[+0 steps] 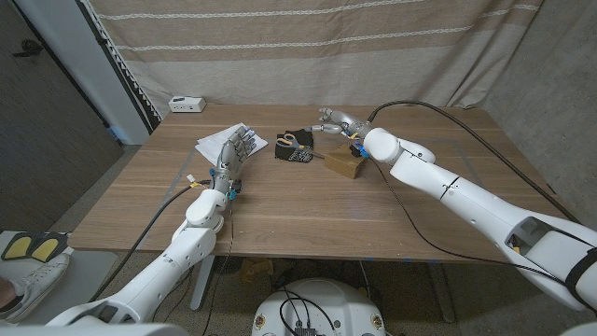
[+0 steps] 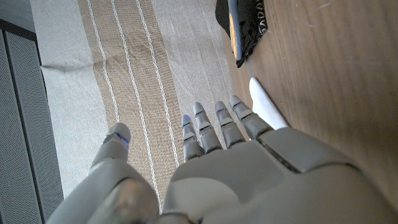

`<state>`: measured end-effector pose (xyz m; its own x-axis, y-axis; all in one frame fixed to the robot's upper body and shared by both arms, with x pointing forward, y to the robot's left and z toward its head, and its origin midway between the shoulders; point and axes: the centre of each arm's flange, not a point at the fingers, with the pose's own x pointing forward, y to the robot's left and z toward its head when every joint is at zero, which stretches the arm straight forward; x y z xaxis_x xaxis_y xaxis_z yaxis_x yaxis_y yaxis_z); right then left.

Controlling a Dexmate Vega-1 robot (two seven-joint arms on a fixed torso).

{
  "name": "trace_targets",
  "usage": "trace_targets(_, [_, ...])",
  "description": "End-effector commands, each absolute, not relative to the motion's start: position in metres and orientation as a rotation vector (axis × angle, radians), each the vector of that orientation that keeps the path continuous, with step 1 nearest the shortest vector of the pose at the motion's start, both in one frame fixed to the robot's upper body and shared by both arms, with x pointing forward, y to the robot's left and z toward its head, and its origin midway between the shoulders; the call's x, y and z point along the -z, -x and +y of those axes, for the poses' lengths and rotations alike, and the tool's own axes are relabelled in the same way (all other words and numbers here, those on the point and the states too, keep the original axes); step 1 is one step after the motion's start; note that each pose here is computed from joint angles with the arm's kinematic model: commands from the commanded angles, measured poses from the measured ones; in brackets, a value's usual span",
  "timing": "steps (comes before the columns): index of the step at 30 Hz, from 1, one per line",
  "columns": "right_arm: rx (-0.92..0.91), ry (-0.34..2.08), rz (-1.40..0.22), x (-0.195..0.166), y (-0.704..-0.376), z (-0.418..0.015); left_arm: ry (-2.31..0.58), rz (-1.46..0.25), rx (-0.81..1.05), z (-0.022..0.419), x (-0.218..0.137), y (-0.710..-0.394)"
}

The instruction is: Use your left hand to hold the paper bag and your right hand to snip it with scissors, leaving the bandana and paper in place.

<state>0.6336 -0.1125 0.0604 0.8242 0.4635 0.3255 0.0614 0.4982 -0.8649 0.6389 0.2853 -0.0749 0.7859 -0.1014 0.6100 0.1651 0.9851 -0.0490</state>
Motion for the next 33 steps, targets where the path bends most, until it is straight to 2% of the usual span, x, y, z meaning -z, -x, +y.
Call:
trace_targets(1, [-0.245, 1.064, -0.536, -0.064, -0.638, -0.105, 0.087, -0.649, 0.132, 0.285, 0.076, -0.636])
trace_targets(33, [-0.281, 1.106, -0.526, -0.063, -0.646, -0.092, 0.081, -0.665, 0.118, 0.279, 0.077, -0.625])
